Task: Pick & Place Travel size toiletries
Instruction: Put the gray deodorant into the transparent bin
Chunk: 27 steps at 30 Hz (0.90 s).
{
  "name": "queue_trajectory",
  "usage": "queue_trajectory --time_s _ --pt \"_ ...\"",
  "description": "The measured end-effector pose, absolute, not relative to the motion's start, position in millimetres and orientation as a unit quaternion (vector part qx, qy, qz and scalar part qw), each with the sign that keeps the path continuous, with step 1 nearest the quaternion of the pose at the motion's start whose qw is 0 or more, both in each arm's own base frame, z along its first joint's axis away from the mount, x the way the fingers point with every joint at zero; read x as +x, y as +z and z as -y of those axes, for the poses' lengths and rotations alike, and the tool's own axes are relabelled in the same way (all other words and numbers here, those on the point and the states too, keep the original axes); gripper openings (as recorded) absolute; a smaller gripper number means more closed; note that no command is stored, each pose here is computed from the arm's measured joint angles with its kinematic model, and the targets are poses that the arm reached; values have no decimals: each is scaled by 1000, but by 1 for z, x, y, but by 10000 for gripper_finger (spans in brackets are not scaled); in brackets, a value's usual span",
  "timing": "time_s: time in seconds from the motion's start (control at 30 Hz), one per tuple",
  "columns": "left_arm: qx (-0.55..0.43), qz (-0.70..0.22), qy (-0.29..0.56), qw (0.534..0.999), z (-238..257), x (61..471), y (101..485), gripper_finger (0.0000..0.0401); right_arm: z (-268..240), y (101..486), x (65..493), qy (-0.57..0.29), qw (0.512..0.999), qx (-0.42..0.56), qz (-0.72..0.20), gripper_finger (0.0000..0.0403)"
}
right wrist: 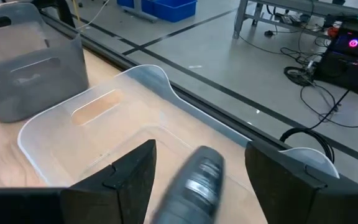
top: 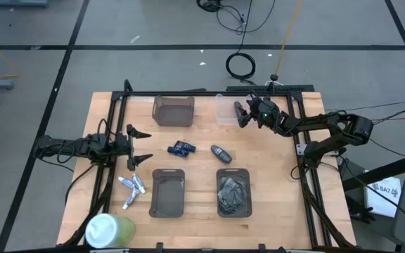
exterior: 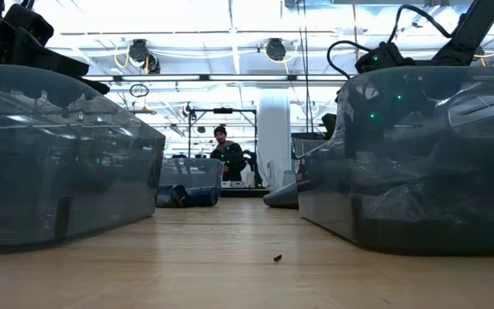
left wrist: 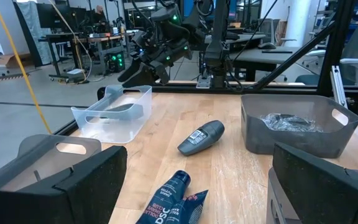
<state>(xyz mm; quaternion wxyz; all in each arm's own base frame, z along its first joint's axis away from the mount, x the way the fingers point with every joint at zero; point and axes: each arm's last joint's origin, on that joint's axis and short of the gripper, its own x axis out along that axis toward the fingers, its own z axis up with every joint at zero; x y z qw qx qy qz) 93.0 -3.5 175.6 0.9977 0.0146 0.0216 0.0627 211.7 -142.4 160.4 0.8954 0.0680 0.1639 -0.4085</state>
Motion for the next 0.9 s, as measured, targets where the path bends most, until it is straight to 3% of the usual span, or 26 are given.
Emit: queue_trajectory --time_s 0.3,0.53,0.9 --pt "15 -22 63 998 4 93 176 395 142 160 212 -396 901 71 -165 235" --pt "14 -22 63 998 4 93 176 395 139 164 217 -336 927 82 -143 235" --pt "15 -22 63 998 4 93 176 395 104 180 238 -52 989 121 -68 231"
